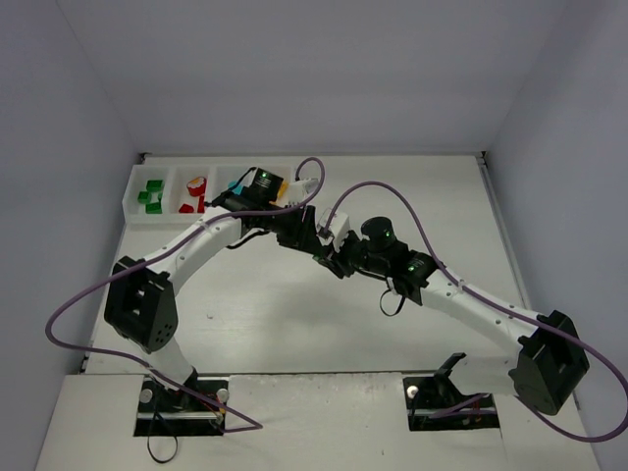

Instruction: Sort the legos into containers by color

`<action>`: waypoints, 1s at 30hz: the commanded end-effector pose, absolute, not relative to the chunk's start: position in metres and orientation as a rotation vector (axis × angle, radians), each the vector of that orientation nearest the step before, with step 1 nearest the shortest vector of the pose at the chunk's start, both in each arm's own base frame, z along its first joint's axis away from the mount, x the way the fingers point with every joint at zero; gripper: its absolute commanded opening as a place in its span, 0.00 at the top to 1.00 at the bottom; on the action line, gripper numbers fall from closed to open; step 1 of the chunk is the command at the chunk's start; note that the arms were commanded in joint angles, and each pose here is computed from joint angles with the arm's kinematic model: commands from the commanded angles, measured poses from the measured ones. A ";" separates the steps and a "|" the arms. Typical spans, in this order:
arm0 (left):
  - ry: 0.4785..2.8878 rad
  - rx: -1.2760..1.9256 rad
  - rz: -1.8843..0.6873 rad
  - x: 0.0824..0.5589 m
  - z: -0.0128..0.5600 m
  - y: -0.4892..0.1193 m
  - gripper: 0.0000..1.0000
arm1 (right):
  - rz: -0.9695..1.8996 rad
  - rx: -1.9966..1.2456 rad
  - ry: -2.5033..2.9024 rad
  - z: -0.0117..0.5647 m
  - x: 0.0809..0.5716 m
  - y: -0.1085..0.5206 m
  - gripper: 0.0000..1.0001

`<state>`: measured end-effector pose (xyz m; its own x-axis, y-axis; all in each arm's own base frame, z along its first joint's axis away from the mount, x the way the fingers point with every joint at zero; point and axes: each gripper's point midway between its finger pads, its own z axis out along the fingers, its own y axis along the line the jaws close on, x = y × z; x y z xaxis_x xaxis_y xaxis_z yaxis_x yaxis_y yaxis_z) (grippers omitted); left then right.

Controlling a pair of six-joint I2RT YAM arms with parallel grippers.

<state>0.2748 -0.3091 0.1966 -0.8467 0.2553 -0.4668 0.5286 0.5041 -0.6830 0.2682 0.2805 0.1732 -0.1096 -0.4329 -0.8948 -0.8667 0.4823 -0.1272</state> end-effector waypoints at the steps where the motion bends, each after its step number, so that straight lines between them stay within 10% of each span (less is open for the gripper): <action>1: 2.379 0.741 -1.367 0.262 0.214 -0.317 0.76 | 0.561 -1.044 1.548 0.234 0.279 0.293 0.98; 5: 2.364 0.750 -1.394 0.260 0.217 -0.320 0.90 | 0.559 -1.046 1.555 0.230 0.278 0.292 0.88; 14: 2.349 0.756 -1.295 0.268 0.220 -0.313 0.94 | 0.525 -1.033 1.629 0.212 0.279 0.283 0.09; 30: 2.345 0.734 -1.155 0.281 0.224 -0.298 0.94 | 0.535 -1.083 1.687 0.190 0.267 0.278 0.29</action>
